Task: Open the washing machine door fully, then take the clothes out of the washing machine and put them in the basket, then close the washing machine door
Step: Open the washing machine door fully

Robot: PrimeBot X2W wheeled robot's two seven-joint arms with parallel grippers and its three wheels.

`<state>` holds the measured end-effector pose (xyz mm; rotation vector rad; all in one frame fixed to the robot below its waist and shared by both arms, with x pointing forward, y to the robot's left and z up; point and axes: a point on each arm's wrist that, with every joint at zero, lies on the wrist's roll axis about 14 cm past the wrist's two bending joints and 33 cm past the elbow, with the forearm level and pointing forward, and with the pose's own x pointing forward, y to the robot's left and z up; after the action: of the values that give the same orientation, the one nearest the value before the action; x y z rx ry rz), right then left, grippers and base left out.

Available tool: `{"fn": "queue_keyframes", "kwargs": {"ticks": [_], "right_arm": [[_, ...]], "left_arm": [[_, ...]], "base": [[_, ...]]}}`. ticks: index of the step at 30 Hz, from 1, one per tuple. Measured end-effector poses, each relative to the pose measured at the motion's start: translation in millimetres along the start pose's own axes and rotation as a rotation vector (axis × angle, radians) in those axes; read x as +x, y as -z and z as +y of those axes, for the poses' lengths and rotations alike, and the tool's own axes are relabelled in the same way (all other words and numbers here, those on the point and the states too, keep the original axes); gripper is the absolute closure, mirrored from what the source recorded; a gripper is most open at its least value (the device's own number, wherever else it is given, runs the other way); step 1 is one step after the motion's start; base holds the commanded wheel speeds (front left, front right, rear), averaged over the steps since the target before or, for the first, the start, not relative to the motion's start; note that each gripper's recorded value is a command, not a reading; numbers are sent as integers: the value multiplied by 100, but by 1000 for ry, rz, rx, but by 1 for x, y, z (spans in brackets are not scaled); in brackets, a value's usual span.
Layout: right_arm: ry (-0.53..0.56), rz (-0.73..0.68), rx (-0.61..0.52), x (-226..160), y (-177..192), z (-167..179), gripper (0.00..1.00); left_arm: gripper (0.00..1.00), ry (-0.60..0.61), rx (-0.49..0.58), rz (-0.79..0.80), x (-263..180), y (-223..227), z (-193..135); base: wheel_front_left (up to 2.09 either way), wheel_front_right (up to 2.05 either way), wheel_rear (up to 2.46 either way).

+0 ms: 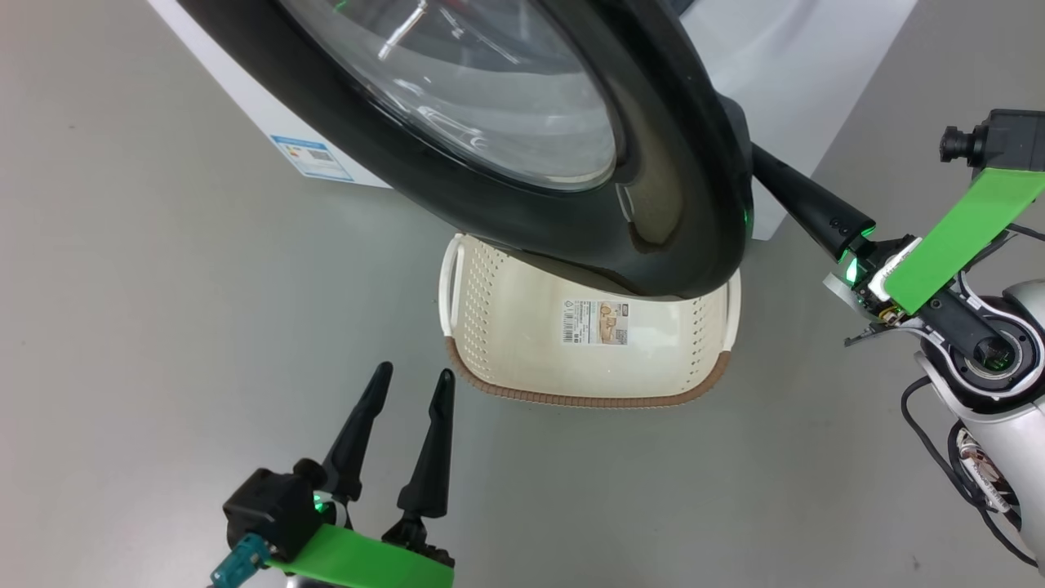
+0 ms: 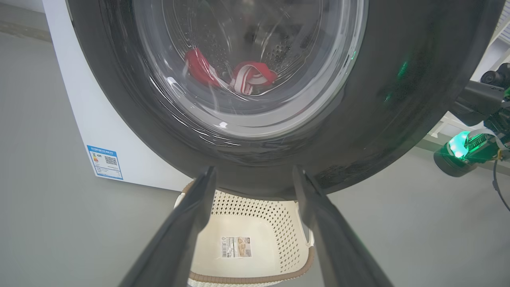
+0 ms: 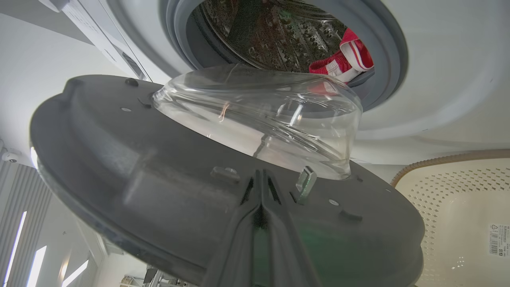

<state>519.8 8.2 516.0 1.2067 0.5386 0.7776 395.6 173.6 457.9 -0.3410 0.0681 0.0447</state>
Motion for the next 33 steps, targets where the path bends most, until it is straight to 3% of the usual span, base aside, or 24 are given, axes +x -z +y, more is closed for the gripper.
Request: {"fn": "queue_keyframes", "kwargs": {"ticks": [11,33], "right_arm": [[-38,108,36,10,25,13,100],[-99,379,81,15,135,50,100]], "left_arm": [[0,-12,-8,-29,-8,-11,3],[0,-114,-13,-94,-60,-33,27]], "base": [[0,0,0],[0,0,0]]}}
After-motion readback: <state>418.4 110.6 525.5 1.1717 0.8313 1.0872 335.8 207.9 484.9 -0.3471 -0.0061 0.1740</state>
